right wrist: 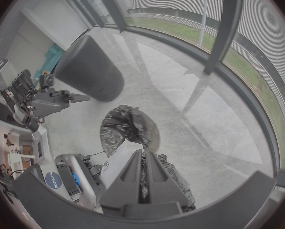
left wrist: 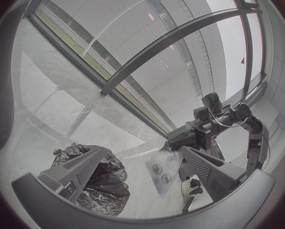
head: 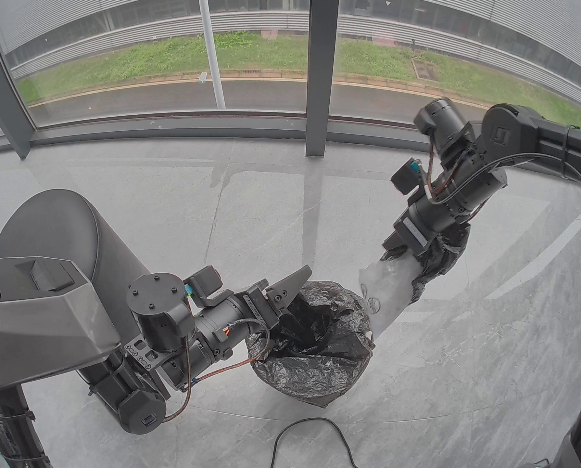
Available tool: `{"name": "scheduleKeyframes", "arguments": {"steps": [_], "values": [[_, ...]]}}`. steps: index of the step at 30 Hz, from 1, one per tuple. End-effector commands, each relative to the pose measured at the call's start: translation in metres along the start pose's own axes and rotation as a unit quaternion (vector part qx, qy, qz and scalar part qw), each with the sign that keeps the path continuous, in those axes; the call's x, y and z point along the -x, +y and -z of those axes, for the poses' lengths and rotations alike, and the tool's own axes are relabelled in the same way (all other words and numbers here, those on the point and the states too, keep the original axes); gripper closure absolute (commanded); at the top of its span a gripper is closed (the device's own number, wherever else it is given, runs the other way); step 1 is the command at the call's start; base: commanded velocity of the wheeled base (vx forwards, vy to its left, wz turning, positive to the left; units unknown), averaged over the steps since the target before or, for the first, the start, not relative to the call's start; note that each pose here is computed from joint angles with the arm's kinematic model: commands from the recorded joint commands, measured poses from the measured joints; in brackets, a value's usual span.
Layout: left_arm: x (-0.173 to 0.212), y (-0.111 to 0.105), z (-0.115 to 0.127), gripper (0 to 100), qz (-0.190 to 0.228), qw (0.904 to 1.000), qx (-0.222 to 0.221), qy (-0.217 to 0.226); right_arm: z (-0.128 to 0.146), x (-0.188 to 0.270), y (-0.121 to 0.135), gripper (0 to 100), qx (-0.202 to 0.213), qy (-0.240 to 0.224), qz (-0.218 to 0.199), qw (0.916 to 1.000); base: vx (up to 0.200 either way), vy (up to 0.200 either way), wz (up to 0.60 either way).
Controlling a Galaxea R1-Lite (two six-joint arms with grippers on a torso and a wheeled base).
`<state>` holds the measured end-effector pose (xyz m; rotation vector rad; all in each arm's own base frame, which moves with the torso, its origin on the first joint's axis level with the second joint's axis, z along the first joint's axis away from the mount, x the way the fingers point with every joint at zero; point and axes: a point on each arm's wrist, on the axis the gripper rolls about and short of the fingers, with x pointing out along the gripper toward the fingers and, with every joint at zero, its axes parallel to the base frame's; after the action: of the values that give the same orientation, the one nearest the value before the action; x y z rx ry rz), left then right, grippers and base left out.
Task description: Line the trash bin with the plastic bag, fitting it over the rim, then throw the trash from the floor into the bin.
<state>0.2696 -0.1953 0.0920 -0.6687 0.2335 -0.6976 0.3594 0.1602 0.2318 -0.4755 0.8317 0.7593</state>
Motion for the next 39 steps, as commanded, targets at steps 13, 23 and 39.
{"name": "scheduleKeyframes", "arguments": {"steps": [13,23,39], "values": [[0.019,-0.014,-0.019,0,0.009,0.9996,-0.002,-0.026,0.002,-0.105,0.049,100,0.042,0.089,-0.067,0.9929,0.0,0.138,0.0],[0.024,-0.016,-0.023,0,0.008,0.9995,-0.002,-0.03,0.005,-0.143,0.052,100,0.051,0.085,-0.06,0.9932,0.0,0.0,0.0],[0.024,-0.016,-0.023,0,0.008,0.9995,-0.002,-0.03,0.0,-0.155,0.046,0,0.076,0.044,-0.045,0.9952,0.0,0.0,0.0]]}}
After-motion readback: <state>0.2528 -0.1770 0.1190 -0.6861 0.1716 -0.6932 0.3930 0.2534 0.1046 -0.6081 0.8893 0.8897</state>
